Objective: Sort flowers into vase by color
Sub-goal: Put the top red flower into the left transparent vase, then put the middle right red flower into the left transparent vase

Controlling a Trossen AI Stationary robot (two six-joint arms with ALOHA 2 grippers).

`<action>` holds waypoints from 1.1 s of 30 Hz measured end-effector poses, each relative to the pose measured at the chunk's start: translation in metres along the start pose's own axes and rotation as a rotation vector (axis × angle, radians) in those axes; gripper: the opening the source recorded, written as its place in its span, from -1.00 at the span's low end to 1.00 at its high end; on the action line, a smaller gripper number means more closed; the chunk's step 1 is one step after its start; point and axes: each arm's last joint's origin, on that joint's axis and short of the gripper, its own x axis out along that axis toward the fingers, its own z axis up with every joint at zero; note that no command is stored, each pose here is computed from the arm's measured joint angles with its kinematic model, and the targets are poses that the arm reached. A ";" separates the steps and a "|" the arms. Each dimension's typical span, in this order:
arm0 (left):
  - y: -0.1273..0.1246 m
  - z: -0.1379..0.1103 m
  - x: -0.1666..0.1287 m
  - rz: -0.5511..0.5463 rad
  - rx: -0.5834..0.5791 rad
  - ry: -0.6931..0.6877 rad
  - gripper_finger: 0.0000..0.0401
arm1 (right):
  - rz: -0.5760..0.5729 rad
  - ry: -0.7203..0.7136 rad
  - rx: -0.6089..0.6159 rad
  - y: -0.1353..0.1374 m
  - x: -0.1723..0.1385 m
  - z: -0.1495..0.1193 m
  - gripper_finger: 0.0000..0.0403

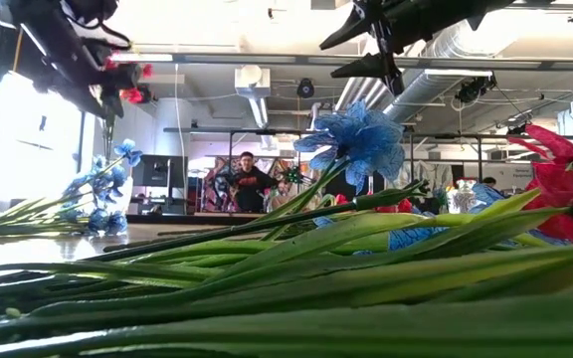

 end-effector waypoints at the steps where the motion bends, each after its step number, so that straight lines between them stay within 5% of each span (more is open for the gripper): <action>1: 0.001 0.002 -0.003 -0.016 0.002 0.020 -0.24 | 0.000 0.003 0.012 0.000 0.000 -0.001 0.05; 15: 0.007 0.021 -0.040 -0.210 -0.033 0.214 -0.23 | -0.234 0.291 0.288 -0.027 -0.007 -0.024 0.05; 33: -0.004 0.039 -0.074 -0.456 0.104 0.201 -0.38 | -0.327 0.542 0.329 -0.036 -0.018 -0.042 0.04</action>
